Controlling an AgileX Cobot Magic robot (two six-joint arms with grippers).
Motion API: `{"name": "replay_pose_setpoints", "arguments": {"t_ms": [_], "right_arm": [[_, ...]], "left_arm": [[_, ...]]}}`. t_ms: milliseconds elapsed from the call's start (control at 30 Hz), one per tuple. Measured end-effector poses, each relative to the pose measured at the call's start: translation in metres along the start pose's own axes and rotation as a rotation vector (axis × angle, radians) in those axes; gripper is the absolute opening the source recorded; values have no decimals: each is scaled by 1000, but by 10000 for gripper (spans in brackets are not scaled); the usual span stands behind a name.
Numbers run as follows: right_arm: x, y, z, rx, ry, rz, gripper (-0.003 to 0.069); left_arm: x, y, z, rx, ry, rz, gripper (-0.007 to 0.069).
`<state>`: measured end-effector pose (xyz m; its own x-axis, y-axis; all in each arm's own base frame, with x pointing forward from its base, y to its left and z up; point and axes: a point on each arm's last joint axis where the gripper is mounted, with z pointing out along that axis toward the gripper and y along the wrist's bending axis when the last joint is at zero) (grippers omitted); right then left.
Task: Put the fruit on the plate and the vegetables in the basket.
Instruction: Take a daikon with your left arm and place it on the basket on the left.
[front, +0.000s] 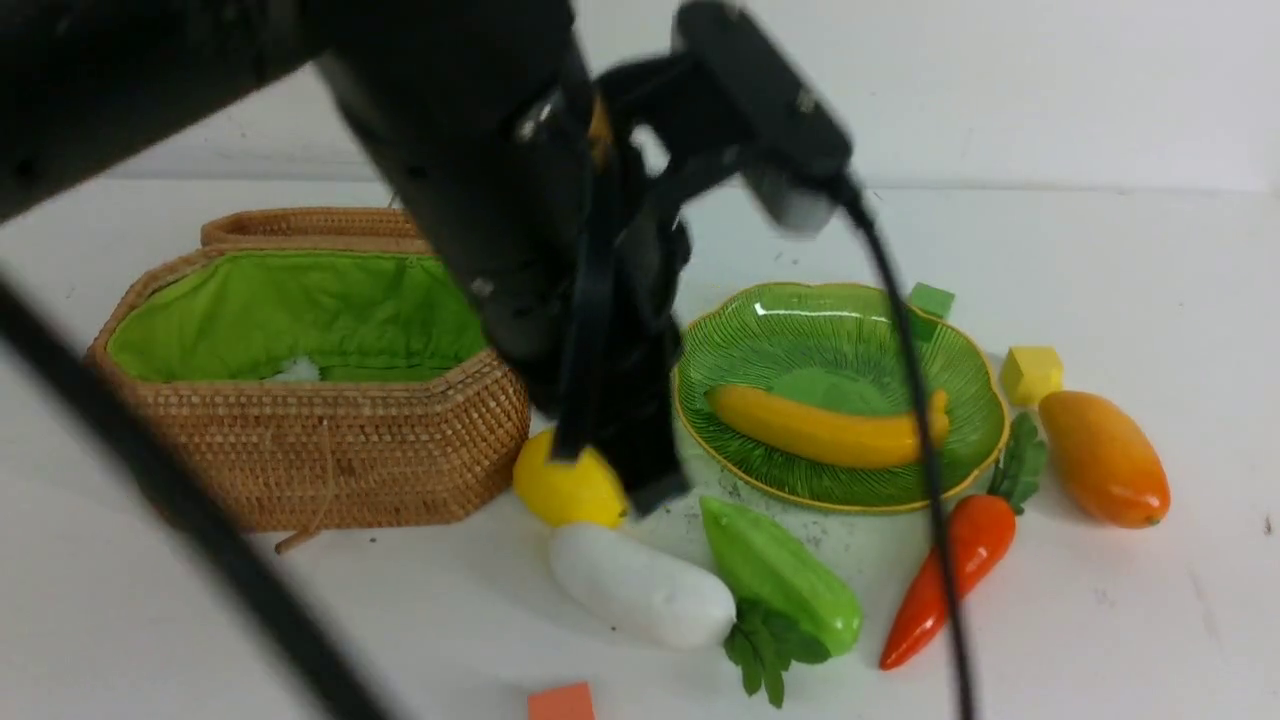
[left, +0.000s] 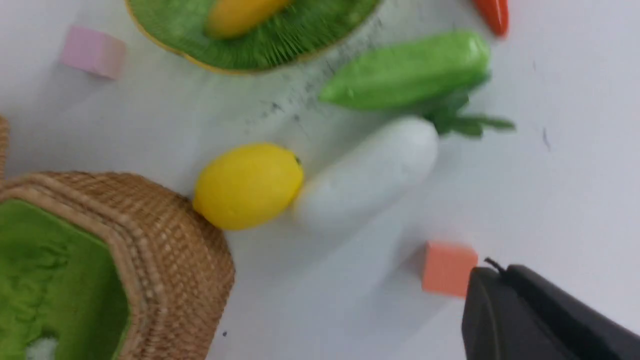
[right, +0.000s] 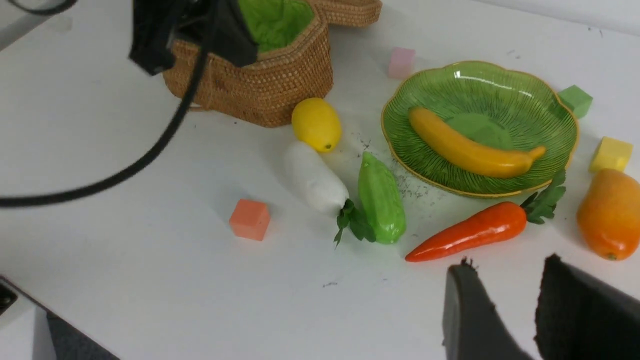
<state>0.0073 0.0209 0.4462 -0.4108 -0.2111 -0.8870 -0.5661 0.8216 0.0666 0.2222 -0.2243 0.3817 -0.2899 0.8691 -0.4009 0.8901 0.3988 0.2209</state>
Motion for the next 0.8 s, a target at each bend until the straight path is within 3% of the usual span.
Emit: {"name": "replay_pose_setpoints", "arguments": {"t_ms": [100,167,233,400,500,600,800], "right_arm": [[0,2,0,-23,-2,-11,219],[0,4,0,-39,-3,-13,219],[0,4,0,-49,-4,-14,219],[0,5,0,-58,-5,-13,219],[0,5,0,-58,-5,-13,221],[0,5,0,-58,-5,-13,223],[0,5,0,-58,-5,-13,223]], "left_arm": [[14,-10,32,49,48,150,19],[14,-12,58,65,50,261,87],[12,-13,79,76,56,334,178],[8,-9,127,68,114,456,491],[8,-7,150,53,136,489,593],[8,-4,179,32,147,520,647],[12,6,210,14,145,515,612]]}}
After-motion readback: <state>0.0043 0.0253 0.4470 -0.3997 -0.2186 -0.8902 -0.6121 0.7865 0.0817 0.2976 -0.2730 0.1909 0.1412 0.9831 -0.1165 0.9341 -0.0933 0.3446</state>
